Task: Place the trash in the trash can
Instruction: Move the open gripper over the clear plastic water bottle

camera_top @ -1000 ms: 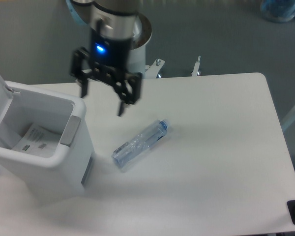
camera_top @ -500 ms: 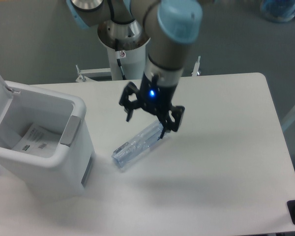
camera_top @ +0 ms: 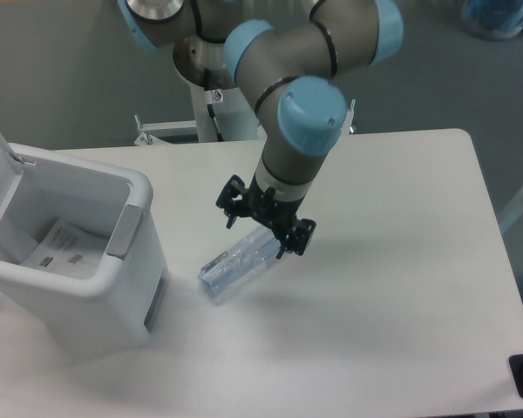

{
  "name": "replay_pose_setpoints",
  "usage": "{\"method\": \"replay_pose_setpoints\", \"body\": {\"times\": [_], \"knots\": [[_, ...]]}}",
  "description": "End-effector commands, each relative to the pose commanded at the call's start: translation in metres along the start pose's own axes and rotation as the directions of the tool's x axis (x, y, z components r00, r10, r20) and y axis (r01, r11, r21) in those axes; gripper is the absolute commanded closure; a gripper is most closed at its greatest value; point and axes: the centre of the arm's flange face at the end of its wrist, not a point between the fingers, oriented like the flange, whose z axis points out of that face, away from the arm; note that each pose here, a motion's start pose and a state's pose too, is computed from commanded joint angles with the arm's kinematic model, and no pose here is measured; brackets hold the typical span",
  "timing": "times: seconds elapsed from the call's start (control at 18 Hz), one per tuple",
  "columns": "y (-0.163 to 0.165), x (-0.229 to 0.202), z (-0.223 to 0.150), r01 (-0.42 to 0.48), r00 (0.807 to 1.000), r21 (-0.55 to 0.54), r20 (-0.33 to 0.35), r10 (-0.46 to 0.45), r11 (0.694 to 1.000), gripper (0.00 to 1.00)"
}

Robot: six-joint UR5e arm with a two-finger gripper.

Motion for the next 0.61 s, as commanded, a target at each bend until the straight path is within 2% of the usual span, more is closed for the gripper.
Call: {"method": "replay_pose_setpoints", "body": {"times": [0.11, 0.22, 0.44, 0.61], "knots": [[-0.013, 0.003, 0.035, -0.022, 1.000, -0.073, -0.019, 0.021, 0.997, 0.00], [-0.020, 0.006, 0.054, -0.036, 0.999, -0.118, -0.026, 0.033, 0.992, 0.00], [-0.023, 0.005, 0.069, -0.050, 0.998, -0.146, -0.034, 0.045, 0.988, 0.00], [-0.024, -0.001, 0.081, -0.050, 0.999, -0.158, -0.003, 0.050, 0.986, 0.00]]}}
